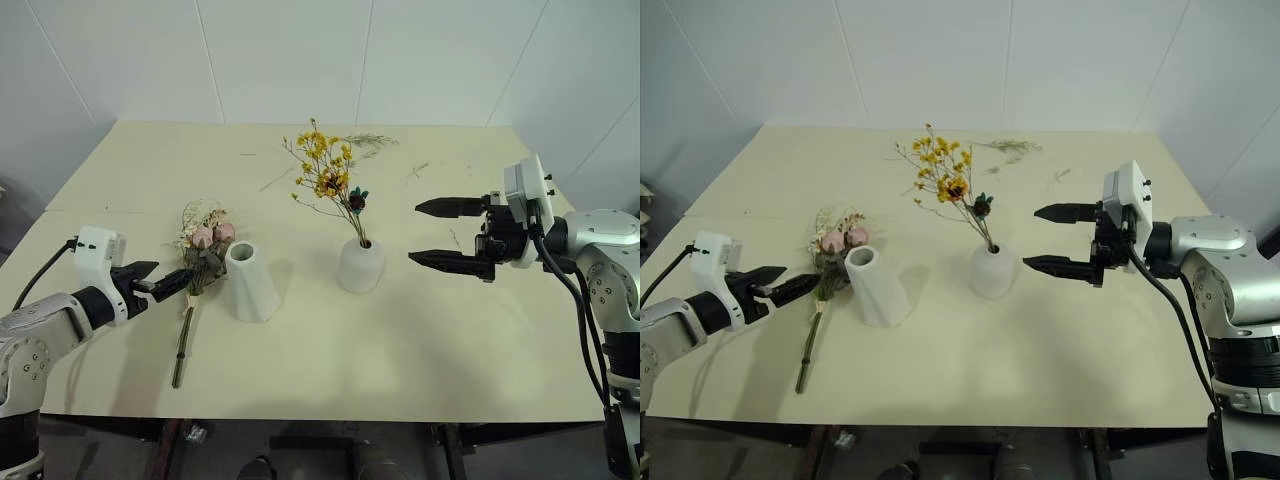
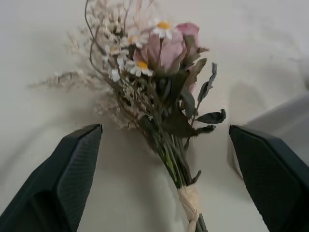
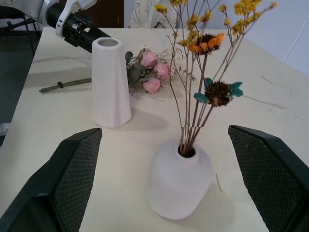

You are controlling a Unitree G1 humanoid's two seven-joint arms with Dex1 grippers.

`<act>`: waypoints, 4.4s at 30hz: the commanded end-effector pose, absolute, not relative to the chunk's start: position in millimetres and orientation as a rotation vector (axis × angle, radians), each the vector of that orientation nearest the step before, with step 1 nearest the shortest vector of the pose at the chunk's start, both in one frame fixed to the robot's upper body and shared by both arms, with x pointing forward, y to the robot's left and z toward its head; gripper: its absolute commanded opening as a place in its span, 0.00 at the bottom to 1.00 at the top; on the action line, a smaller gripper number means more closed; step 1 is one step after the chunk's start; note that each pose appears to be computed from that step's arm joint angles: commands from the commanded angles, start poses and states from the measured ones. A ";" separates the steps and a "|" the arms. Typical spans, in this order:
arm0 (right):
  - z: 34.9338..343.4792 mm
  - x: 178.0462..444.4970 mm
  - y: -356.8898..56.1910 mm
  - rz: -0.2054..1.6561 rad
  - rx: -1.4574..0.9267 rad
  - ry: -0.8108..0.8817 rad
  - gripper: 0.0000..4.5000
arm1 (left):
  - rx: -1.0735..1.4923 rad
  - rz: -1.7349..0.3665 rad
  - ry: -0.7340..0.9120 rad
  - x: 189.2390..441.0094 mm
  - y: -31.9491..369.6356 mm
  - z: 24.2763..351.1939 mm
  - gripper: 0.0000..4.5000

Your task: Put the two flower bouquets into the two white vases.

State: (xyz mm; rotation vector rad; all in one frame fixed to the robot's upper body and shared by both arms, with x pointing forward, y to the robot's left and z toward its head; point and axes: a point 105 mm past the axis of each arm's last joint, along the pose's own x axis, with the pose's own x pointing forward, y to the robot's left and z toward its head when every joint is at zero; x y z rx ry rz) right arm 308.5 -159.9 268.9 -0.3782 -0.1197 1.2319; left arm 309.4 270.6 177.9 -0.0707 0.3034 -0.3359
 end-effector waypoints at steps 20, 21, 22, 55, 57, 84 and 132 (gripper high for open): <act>268.2 293.7 -200.7 1.260 -0.365 -0.091 0.98 | 0.016 -0.234 0.709 294.0 262.6 157.2 1.00; 267.7 294.5 -202.0 1.252 -0.364 -0.087 0.98 | 0.030 -0.247 0.721 293.7 260.8 156.0 1.00; 267.3 295.0 -202.7 1.247 -0.364 -0.084 0.98 | 0.033 -0.249 0.703 296.1 259.7 156.9 1.00; 270.7 272.4 -200.4 1.313 -0.344 -0.244 1.00 | 0.084 -0.325 0.253 350.7 272.3 245.0 0.03; 266.5 268.4 -194.7 1.346 -0.380 -0.229 1.00 | 0.086 -0.341 0.220 353.8 275.1 254.8 0.03; 271.3 259.1 -185.7 1.397 -0.396 -0.229 1.00 | -0.093 -1.240 -0.655 303.0 237.1 376.1 0.03; 277.7 257.3 -207.7 1.394 -0.321 -0.212 1.00 | -0.398 -1.532 -0.667 313.7 181.4 336.0 0.03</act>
